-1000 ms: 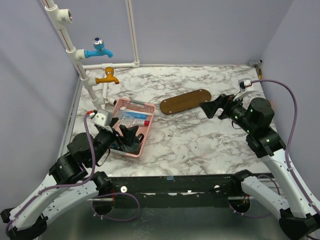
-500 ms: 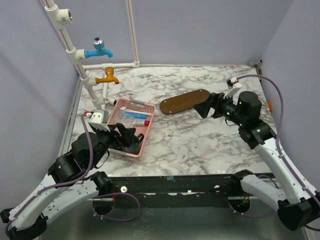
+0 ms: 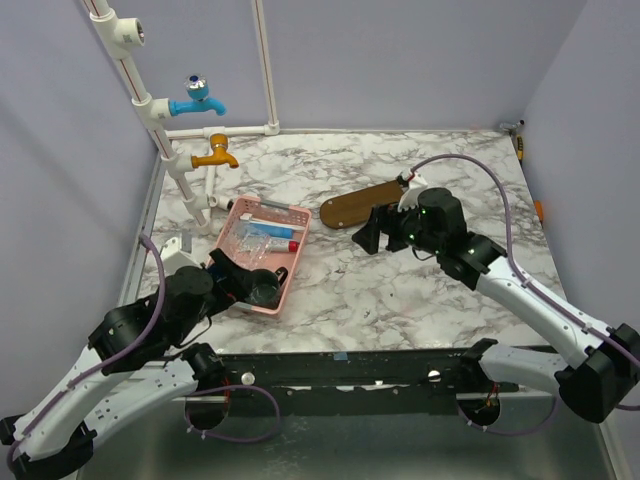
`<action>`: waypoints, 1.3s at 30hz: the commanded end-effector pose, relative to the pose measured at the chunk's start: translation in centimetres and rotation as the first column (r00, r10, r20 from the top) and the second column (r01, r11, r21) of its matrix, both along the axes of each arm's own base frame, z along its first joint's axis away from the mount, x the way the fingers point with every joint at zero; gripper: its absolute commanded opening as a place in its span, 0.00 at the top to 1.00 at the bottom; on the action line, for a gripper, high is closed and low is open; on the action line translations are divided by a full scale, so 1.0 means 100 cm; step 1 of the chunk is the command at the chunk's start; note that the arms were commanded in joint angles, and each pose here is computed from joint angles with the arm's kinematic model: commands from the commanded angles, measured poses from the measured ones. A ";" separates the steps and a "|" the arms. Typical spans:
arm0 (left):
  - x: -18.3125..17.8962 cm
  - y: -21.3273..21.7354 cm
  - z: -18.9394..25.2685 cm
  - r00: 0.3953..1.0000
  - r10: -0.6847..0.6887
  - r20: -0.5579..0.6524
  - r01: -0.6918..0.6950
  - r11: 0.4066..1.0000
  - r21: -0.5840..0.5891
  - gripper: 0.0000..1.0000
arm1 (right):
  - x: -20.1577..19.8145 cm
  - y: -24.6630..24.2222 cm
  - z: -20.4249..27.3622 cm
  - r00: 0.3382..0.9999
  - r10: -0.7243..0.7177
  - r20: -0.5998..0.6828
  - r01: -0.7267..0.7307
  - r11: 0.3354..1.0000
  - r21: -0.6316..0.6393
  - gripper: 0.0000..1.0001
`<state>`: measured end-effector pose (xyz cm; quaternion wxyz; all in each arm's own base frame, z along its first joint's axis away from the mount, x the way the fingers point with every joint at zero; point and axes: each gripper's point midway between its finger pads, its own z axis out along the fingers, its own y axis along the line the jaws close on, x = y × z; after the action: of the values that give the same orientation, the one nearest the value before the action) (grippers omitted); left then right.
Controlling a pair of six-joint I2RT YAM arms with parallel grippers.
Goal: Prepare toiletry sets of a toothbrush and toothpaste on the tray
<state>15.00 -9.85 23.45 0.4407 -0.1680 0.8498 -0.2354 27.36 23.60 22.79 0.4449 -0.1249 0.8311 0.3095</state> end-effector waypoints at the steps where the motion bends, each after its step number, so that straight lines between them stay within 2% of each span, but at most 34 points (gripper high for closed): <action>1: -0.022 0.024 -0.015 0.971 0.169 -0.172 -0.186 0.979 -0.088 0.05 | 0.013 0.000 -0.001 0.997 -0.076 0.033 0.077 0.996 -0.040 0.08; 6: -0.038 0.030 -0.033 0.922 0.239 -0.305 -0.284 0.952 -0.114 0.09 | 0.012 0.006 -0.013 0.997 -0.070 0.017 0.071 0.996 -0.055 0.08; 13: -0.049 0.026 -0.064 0.858 0.281 -0.429 -0.356 0.929 -0.105 0.18 | 0.014 0.004 -0.026 0.995 -0.095 0.001 0.095 0.992 -0.079 0.08; 15: -0.049 0.026 -0.071 0.847 0.298 -0.440 -0.376 0.921 -0.101 0.21 | 0.013 0.003 -0.029 0.995 -0.097 -0.004 0.096 0.992 -0.082 0.08; 22: -0.043 0.023 -0.089 0.825 0.337 -0.453 -0.417 0.905 -0.085 0.40 | 0.009 -0.003 -0.043 0.994 -0.111 -0.018 0.109 0.989 -0.098 0.08; 39: -0.017 0.027 -0.124 0.778 0.404 -0.482 -0.469 0.883 -0.017 0.49 | 0.003 -0.010 -0.054 0.991 -0.129 -0.033 0.125 0.986 -0.108 0.08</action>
<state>12.74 -6.48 11.68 0.2616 -0.4610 0.8380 -0.1294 27.70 22.88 17.20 0.4281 -0.0967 0.8654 0.2418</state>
